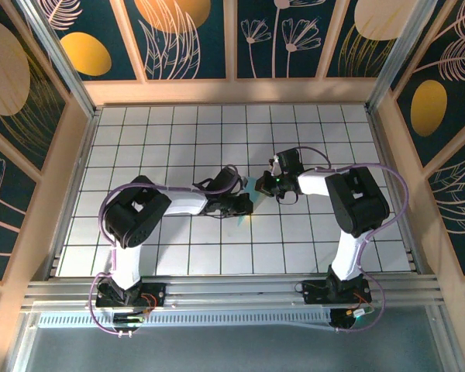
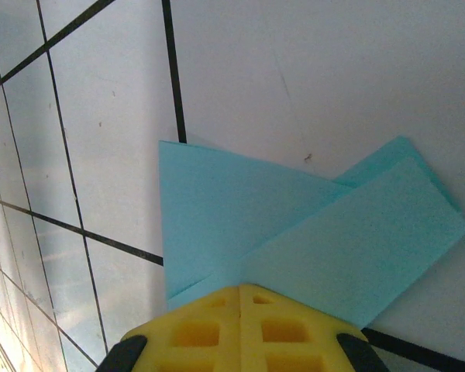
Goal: Fold a paper plane with a square sheet of paper (fold left side to right side)
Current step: Fold the wing for the fifth time at the center of the table.
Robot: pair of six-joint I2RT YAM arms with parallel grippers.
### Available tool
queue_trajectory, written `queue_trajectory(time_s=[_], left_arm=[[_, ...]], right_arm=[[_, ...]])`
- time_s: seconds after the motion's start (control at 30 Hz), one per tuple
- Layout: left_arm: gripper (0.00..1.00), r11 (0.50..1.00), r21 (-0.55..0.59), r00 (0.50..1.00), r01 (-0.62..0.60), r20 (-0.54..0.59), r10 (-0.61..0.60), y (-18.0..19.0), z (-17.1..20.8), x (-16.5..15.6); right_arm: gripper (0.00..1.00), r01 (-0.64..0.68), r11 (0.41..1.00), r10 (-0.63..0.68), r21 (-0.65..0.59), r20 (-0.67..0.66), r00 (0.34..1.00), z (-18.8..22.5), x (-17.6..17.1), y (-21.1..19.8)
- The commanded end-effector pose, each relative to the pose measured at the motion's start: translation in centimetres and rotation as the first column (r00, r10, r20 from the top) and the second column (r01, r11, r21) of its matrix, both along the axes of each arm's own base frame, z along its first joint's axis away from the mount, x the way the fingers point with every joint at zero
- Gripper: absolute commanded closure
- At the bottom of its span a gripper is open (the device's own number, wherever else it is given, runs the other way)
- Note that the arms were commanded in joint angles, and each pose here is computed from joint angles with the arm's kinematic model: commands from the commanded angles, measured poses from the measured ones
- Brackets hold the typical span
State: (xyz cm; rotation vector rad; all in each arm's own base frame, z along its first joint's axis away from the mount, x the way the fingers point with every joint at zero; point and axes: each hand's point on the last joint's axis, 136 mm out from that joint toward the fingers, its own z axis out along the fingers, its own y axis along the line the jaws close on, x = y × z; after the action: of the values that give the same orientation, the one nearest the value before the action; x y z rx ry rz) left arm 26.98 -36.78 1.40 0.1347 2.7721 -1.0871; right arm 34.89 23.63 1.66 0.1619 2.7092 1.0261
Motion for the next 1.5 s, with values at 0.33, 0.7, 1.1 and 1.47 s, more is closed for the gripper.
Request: queue_trajectory(time_s=[0.33,0.7,1.1,1.47], left_arm=[[1.00,0.987,0.119,0.990,0.111,-0.102,-0.099,4.8,-2.2,-8.0],[1.00,1.000,0.006,0.995,-0.016,0.101,0.015,5.5,4.0,-5.3],[0.90,0.878,0.038,0.840,-0.477,0.315,0.442,13.3,7.0,3.9],[0.51,0.796,0.086,0.737,-0.599,0.447,0.507,17.7,7.9,3.9]], right_arm=[[1.00,-0.015,0.992,0.003,-0.127,-0.093,0.996,-3.1,-1.4,-2.1],[0.76,-0.002,0.991,0.015,-0.130,0.097,0.995,4.2,2.9,-1.1],[0.51,0.222,0.913,-0.203,-0.343,0.092,0.975,8.4,0.2,-1.0],[0.50,0.278,0.629,-0.293,-0.726,0.109,0.950,7.9,-0.6,1.8]])
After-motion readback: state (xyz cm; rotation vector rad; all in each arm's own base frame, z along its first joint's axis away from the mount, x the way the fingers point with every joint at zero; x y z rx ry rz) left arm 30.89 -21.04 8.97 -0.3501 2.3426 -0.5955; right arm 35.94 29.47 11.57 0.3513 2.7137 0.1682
